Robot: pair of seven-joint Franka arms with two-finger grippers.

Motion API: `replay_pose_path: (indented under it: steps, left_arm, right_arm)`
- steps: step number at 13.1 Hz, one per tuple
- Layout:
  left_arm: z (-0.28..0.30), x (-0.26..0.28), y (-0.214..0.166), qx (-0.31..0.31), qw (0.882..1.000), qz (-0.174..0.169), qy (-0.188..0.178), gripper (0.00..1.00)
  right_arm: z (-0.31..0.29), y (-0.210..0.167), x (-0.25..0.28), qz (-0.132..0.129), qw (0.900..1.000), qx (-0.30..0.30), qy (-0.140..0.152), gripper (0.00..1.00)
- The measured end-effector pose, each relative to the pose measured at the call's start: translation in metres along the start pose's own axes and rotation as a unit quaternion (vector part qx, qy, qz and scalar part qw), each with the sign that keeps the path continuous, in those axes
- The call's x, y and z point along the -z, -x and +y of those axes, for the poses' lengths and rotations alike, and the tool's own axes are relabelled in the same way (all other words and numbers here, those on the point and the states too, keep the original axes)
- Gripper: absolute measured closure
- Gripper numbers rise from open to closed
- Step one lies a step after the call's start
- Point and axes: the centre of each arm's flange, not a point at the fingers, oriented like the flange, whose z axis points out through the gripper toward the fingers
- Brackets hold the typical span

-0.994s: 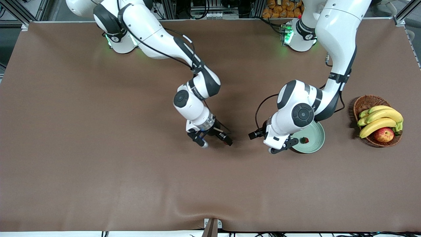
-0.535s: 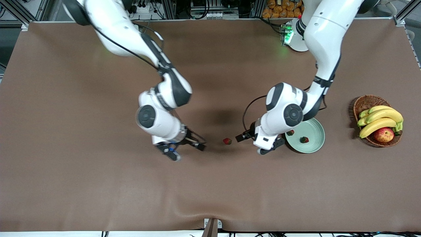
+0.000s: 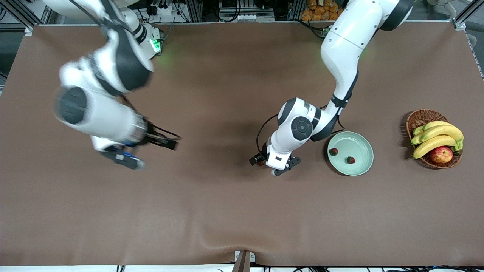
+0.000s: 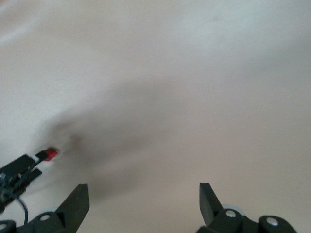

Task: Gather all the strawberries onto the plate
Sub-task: 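Carry the strawberry toward the plate with the left gripper while the right gripper withdraws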

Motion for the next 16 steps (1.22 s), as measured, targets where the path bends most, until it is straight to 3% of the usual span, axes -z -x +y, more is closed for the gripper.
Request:
replay_pose_path:
  steps: [5,7,8,11,13,16]
  left_arm:
    - [0.002,-0.011,0.006,-0.005,1.0,0.024,-0.016,0.37]
    - [0.0,-0.014,0.004,-0.004,1.0,0.024,-0.019,0.54]
    - [-0.001,-0.015,0.003,-0.003,1.0,0.025,-0.019,0.56]
    - [-0.001,-0.014,0.001,-0.005,0.999,0.026,-0.019,0.65]
    - [0.003,-0.01,0.0,-0.009,0.999,0.029,-0.014,0.67]
    - [0.008,0.019,-0.019,-0.013,0.999,0.039,0.0,0.67]
  right_arm:
    - [0.145,-0.021,0.1,-0.003,0.999,0.052,0.007,0.0]
    - [0.191,-0.031,0.11,-0.008,0.994,0.104,0.035,0.0]
    - [0.211,-0.036,0.115,-0.007,0.991,0.125,0.048,0.0]
    - [0.235,-0.042,0.122,0.001,0.984,0.159,0.076,0.0]
    - [0.236,-0.044,0.124,0.01,0.983,0.163,0.078,0.0]
    - [0.232,-0.053,0.126,0.047,0.982,0.168,0.071,0.0]
